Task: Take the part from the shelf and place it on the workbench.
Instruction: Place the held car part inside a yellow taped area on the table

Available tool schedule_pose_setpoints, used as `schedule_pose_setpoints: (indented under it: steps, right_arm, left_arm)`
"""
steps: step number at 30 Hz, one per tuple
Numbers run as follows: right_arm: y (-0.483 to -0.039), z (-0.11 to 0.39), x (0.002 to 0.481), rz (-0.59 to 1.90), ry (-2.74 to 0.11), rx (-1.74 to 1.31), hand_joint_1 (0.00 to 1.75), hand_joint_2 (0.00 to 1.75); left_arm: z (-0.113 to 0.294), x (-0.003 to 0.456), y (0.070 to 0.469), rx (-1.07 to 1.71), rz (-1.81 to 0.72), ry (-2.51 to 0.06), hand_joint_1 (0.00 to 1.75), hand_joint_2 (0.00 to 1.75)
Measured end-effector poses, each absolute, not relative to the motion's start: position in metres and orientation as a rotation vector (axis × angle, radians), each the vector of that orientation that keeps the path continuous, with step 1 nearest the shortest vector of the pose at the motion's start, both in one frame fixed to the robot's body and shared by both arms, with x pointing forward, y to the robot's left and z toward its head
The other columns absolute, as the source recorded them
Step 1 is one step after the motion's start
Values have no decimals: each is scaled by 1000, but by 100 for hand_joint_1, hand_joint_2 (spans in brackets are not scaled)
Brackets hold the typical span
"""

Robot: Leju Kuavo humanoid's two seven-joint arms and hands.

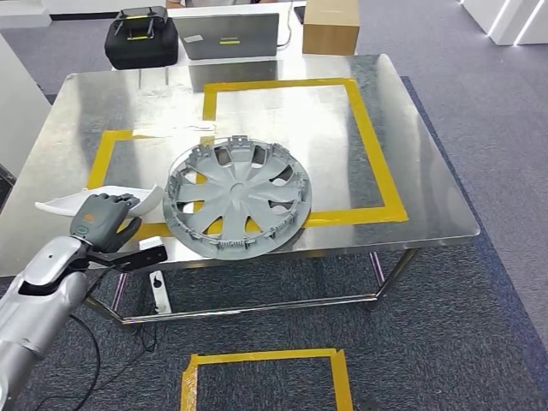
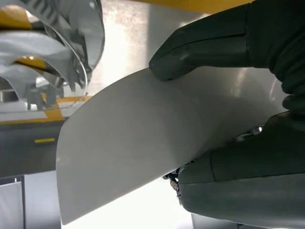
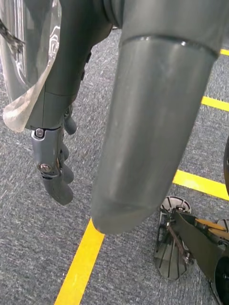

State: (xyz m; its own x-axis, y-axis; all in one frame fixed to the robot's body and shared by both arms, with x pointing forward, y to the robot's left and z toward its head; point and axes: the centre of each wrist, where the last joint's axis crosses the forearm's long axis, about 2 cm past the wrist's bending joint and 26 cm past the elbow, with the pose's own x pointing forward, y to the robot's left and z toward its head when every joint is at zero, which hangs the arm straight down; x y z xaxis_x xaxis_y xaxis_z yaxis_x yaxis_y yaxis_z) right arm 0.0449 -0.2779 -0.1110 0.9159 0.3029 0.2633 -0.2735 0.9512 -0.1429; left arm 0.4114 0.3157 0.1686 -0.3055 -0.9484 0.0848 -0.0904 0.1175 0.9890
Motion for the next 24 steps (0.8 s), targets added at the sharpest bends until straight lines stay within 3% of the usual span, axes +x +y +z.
schedule_pose_setpoints:
  steps: [4,8,24]
  right_arm:
    - [-278,-111,43,296,-272,-105,0,0]
    - [-278,-111,42,295,-285,-103,0,0]
    - [-278,-111,43,285,-293,-110,0,0]
  left_arm:
    - [160,409,314,1046,-1308,-1554,0,175]
    - [156,408,315,1045,-1270,-1567,0,0]
    - [142,394,310,931,-1018,-1617,0,0]
